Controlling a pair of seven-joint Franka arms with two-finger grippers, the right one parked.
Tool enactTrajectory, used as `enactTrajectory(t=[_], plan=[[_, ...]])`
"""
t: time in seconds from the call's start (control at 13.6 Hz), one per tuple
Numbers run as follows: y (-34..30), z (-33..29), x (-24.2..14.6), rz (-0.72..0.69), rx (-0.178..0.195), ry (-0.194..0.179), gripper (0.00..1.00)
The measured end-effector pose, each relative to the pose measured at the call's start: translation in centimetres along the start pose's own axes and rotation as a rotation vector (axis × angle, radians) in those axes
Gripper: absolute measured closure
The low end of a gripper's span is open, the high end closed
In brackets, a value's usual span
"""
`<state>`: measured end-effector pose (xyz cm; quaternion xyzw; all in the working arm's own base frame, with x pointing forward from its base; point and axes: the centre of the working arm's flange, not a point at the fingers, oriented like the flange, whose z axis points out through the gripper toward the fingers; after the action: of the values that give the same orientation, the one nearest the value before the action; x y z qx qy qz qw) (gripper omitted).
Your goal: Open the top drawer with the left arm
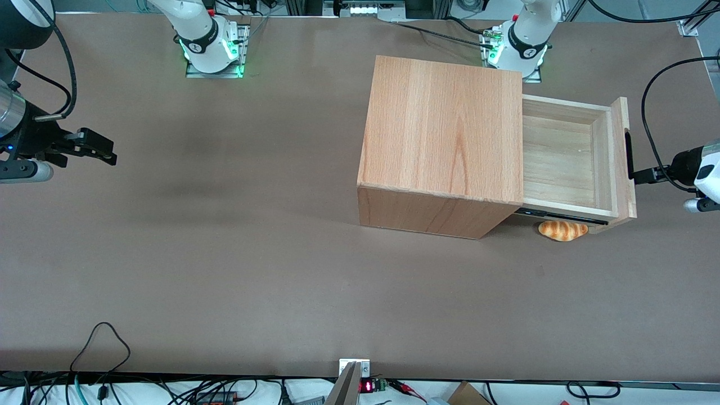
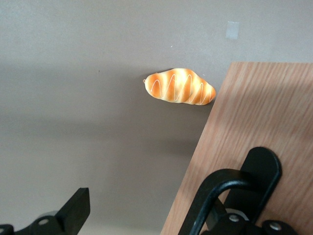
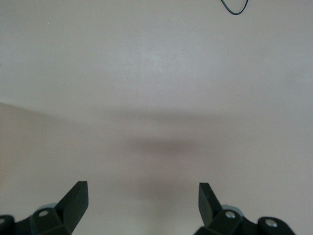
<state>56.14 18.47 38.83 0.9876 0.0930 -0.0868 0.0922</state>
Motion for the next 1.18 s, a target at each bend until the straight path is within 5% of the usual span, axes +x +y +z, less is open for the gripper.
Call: enactTrajectory(t=[0.44, 1.18], plan=[[-1.2, -1.6, 0.9, -0.024, -0.041, -0.026, 0.00], [0.6, -11.3, 1.2, 0.010, -0.051, 0.057, 0.00]])
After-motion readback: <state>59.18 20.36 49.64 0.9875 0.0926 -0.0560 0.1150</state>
